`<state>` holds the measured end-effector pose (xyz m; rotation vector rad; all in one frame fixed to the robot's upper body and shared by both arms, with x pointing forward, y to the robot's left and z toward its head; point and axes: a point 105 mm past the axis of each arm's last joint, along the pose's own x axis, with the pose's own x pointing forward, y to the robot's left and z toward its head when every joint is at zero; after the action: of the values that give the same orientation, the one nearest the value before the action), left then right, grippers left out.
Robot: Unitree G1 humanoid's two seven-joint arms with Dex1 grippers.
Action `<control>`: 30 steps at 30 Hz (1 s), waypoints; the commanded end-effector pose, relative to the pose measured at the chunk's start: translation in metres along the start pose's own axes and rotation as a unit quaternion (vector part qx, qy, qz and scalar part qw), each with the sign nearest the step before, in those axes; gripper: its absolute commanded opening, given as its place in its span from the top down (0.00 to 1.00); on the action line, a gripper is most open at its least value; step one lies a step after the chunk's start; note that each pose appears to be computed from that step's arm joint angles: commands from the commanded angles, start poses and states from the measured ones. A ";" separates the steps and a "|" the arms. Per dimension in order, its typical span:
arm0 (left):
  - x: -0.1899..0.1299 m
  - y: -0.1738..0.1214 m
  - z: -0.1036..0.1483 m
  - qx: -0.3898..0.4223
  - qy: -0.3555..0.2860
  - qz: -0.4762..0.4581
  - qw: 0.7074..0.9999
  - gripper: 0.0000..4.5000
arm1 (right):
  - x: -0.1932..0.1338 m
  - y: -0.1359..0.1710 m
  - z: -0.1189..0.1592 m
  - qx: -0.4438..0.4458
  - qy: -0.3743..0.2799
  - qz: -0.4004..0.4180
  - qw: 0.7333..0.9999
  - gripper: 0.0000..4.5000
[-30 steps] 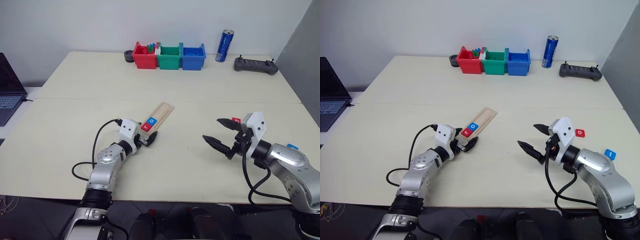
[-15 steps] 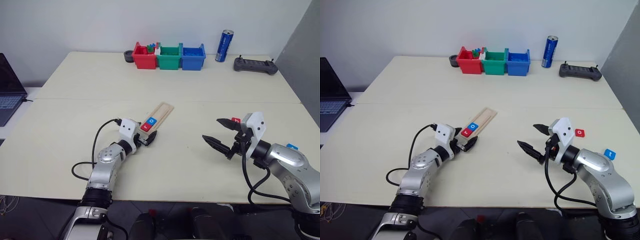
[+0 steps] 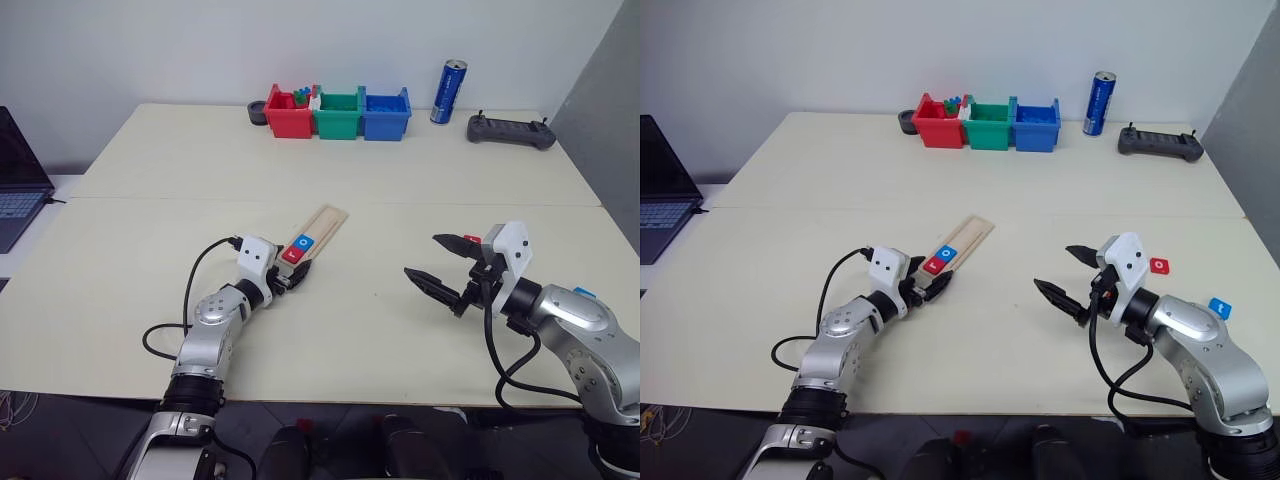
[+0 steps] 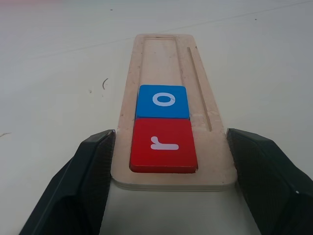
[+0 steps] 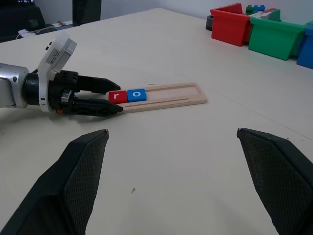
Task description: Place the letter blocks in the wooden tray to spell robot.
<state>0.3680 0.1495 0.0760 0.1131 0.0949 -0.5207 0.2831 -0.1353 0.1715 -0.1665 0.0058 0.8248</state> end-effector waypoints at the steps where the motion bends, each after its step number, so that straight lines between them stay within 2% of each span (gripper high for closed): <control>1: -0.002 0.007 -0.004 -0.002 0.013 0.008 1.000 0.26 | 0.000 0.004 0.012 -0.013 -0.020 0.007 1.000 0.00; 7: -0.007 0.008 0.016 0.030 -0.004 -0.052 0.998 0.26 | -0.005 0.005 0.014 -0.022 -0.015 0.020 0.999 0.00; 12: -0.016 0.010 0.027 0.065 -0.007 -0.145 0.987 0.26 | -0.009 0.004 0.019 -0.041 -0.017 0.043 0.998 0.00; 19: -0.026 -0.012 0.031 0.114 -0.015 -0.293 0.949 0.26 | -0.020 0.023 0.025 -0.066 -0.024 0.127 0.989 0.00; 25: -0.029 -0.031 0.034 0.148 -0.029 -0.386 0.910 0.26 | -0.030 0.049 0.019 -0.081 -0.012 0.212 0.974 0.00; 30: -0.036 -0.039 0.029 0.164 -0.023 -0.437 0.884 0.26 | -0.028 0.046 0.017 -0.088 -0.011 0.221 0.971 0.00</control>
<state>0.3208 0.1310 0.0970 0.3780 0.0460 -1.4131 0.2290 -0.1245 0.1748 -0.3037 -0.0067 1.2604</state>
